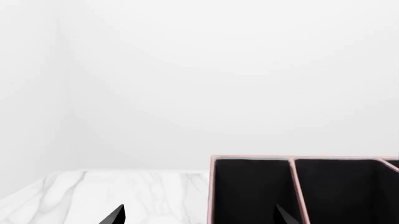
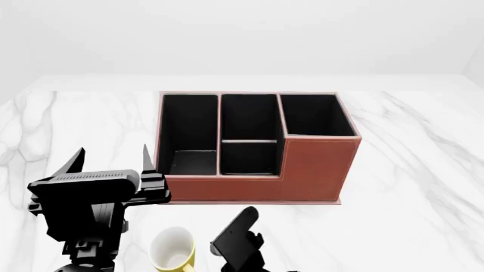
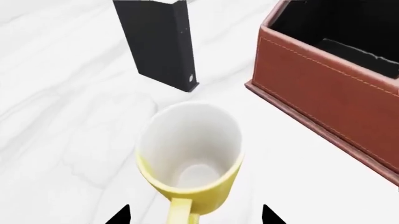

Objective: Pick up the yellow and white mug and place it to the right of the caddy.

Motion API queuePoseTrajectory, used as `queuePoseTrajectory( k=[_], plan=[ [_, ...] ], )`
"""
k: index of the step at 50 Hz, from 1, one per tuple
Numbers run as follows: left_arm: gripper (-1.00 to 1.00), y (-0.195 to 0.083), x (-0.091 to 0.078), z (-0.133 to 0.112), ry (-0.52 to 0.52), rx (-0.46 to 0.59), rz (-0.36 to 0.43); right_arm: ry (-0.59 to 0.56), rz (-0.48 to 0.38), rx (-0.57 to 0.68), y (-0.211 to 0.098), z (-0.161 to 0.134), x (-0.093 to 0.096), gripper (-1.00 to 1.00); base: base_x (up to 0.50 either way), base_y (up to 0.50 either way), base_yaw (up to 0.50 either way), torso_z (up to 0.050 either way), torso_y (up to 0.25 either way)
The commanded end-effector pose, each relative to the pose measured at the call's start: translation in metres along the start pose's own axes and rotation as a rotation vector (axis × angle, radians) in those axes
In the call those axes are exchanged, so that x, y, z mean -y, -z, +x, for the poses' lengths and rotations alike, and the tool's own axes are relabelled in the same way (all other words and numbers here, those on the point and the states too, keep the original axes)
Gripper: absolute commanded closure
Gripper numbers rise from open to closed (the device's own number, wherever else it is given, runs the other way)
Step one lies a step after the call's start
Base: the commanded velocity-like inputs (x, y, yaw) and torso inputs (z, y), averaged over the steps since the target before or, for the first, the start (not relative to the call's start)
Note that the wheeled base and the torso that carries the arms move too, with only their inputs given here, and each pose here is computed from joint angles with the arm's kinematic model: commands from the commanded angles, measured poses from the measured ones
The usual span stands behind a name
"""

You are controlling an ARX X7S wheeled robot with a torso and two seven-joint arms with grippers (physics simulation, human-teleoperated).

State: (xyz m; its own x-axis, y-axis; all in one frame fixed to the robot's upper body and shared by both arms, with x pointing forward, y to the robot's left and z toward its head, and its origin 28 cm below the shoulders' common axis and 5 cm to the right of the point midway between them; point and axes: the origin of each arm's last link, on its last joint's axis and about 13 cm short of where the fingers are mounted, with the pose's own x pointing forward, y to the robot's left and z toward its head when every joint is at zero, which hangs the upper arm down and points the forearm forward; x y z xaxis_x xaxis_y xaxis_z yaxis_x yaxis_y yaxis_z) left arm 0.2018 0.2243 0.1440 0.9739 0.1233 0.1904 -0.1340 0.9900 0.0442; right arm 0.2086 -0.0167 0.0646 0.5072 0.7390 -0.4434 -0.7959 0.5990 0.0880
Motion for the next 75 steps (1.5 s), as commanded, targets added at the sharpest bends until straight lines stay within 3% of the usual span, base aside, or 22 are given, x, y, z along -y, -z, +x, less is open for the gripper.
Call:
queuePoseTrajectory(
  k=[1, 40, 41, 59, 75],
  plan=[
    [-1.0, 0.001, 0.001, 0.0, 0.013, -0.003, -0.01, -0.013, 0.047, -0.025, 0.006, 0.013, 0.01, -1.0, 0.0, 0.0, 0.0, 0.0, 0.0],
    [-1.0, 0.001, 0.0, -0.001, 0.013, 0.0, -0.012, -0.071, 0.127, -0.116, 0.027, 0.041, 0.025, -1.0, 0.0, 0.0, 0.0, 0.0, 0.0],
    [-1.0, 0.001, 0.0, -0.001, 0.013, 0.0, -0.012, -0.07, 0.129, -0.117, 0.027, 0.041, 0.025, 1.0, 0.0, 0.0, 0.0, 0.0, 0.0],
    [-1.0, 0.0, 0.0, -0.001, 0.014, 0.001, -0.014, -0.011, 0.096, -0.077, 0.018, 0.03, 0.024, 1.0, 0.0, 0.0, 0.0, 0.0, 0.0],
    [-1.0, -0.001, 0.0, -0.001, 0.018, 0.004, -0.015, 0.093, 0.057, 0.006, 0.003, -0.002, 0.016, 1.0, 0.0, 0.0, 0.0, 0.0, 0.0]
  ],
)
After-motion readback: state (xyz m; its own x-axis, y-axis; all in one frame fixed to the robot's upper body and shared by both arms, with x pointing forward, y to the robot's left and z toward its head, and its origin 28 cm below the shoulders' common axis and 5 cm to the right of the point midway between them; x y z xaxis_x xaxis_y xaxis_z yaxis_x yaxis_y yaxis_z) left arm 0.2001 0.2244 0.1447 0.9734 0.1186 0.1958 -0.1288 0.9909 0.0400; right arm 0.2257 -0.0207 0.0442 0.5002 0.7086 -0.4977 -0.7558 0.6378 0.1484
